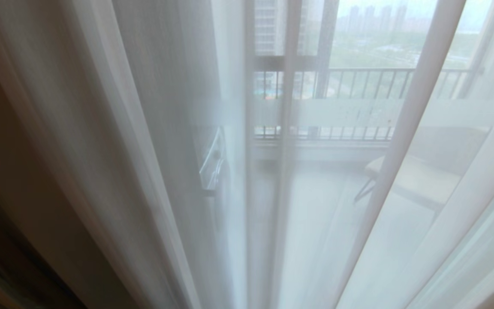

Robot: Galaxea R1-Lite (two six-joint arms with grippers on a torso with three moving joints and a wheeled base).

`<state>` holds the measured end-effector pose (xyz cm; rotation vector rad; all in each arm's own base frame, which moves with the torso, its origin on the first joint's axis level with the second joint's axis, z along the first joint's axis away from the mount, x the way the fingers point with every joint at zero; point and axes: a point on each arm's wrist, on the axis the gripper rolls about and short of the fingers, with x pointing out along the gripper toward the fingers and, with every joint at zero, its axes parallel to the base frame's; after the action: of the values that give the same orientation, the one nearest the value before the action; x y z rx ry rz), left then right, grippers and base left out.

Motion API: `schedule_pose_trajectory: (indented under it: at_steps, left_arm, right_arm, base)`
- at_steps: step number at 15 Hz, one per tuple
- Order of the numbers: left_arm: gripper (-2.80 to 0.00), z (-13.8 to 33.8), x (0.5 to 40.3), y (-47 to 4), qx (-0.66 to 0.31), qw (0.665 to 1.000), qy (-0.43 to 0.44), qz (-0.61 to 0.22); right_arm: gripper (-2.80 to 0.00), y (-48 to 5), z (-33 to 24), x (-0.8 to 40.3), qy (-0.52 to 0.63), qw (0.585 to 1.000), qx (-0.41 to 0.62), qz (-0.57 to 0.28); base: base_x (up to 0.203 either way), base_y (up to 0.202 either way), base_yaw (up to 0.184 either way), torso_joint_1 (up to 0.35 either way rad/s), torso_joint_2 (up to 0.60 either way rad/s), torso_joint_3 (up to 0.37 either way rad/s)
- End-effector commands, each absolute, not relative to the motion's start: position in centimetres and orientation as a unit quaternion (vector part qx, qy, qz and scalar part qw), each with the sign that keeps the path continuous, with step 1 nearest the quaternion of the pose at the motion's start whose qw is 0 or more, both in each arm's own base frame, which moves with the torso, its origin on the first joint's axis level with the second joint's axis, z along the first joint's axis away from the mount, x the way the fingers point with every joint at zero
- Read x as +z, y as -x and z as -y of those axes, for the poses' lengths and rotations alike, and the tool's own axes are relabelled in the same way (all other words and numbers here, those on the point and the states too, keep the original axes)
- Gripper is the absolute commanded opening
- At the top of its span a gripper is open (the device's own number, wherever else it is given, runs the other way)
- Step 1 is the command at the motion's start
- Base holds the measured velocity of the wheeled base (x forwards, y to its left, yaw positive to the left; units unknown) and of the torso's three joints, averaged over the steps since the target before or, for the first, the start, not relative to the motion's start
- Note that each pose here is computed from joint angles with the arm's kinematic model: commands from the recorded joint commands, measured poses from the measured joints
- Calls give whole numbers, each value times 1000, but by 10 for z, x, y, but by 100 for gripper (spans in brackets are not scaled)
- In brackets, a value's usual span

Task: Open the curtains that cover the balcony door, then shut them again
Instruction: Close the outer curtains on both sides

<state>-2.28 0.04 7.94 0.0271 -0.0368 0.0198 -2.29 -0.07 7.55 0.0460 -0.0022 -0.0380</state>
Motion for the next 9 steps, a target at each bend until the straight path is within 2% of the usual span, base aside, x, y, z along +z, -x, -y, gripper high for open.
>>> schedule_pose_trajectory:
  at_steps: [1, 9]
  left_arm:
    - [-280, 0, 79, 23, 10, 1000, -14, 19]
    - [-280, 0, 80, 23, 10, 1000, -9, 20]
  right_arm:
    - [-280, 23, 1, 75, -23, 1000, -19, 0]
    - [-280, 23, 1, 75, -23, 1000, -19, 0]
  base:
    - [0, 0, 0, 0, 0, 0]
    - [0, 0, 0, 0, 0, 0]
